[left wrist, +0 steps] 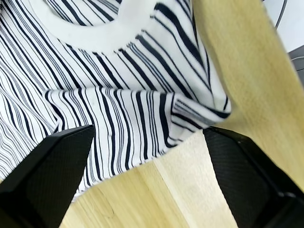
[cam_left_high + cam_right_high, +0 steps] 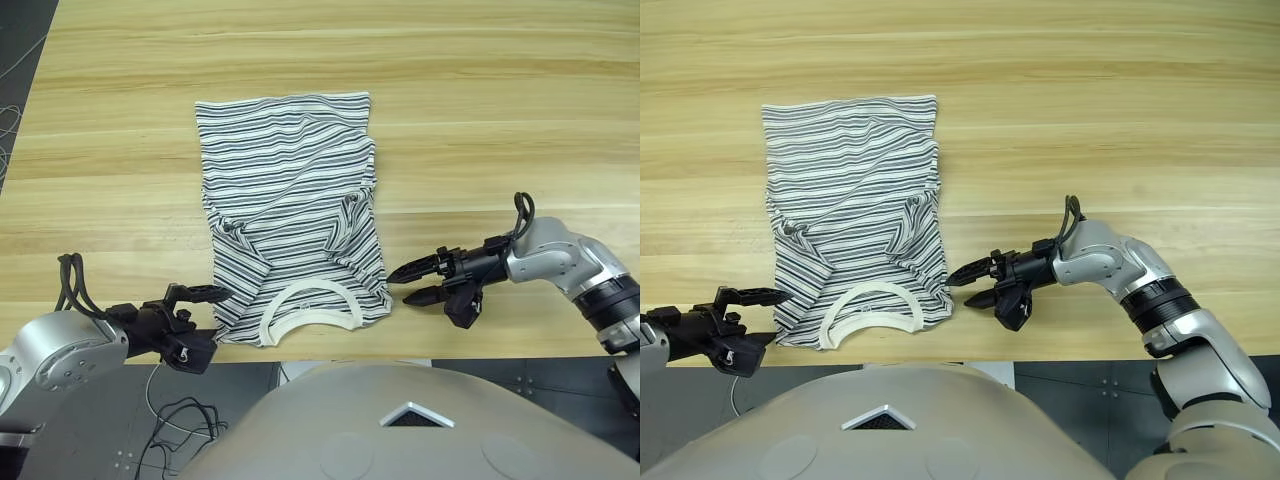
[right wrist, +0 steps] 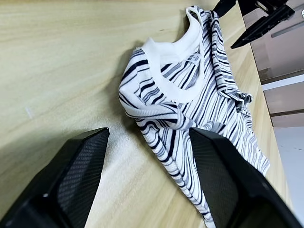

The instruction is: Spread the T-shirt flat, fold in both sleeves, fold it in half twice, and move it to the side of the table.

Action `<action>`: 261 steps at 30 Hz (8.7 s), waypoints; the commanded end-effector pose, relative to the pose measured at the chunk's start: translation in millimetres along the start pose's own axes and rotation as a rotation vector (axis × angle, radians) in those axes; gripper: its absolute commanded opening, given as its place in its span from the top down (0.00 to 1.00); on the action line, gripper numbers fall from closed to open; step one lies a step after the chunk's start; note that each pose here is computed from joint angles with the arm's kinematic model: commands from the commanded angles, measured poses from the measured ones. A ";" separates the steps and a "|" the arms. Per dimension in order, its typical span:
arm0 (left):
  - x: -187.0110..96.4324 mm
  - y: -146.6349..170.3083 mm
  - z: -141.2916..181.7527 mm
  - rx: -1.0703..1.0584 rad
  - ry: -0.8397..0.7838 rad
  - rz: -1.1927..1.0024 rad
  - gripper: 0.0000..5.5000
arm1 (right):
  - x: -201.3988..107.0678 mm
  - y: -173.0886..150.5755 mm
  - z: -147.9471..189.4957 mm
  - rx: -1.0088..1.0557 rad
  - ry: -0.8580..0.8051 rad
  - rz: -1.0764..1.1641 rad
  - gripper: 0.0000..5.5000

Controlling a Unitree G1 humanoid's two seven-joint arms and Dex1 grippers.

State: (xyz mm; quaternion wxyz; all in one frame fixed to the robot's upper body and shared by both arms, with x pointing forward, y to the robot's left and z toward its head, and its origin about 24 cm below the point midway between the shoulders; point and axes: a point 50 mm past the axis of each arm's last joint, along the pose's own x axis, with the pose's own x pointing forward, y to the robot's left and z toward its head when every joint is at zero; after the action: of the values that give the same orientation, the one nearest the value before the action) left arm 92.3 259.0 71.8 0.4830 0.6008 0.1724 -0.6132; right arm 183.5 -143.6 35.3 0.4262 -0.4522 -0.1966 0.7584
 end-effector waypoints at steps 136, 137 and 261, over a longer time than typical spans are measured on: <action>24.0 133.9 -171.8 -1.233 -0.249 0.371 0.77 | -17.1 -138.7 -141.9 1.031 0.388 -0.722 0.88; 21.8 134.2 -174.0 -1.244 -0.236 0.397 0.75 | -17.8 -138.2 -142.4 1.031 0.399 -0.726 0.85; 9.1 205.1 -115.5 0.350 0.192 0.903 0.65 | -103.2 -98.3 -102.2 0.815 0.704 -0.560 0.73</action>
State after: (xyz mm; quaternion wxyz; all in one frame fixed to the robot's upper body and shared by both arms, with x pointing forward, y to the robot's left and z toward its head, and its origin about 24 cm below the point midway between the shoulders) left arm 332.0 248.7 119.5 0.5711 0.7502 -0.1790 -0.2811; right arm 350.7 -177.9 107.2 0.8166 -0.3811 0.1357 0.4117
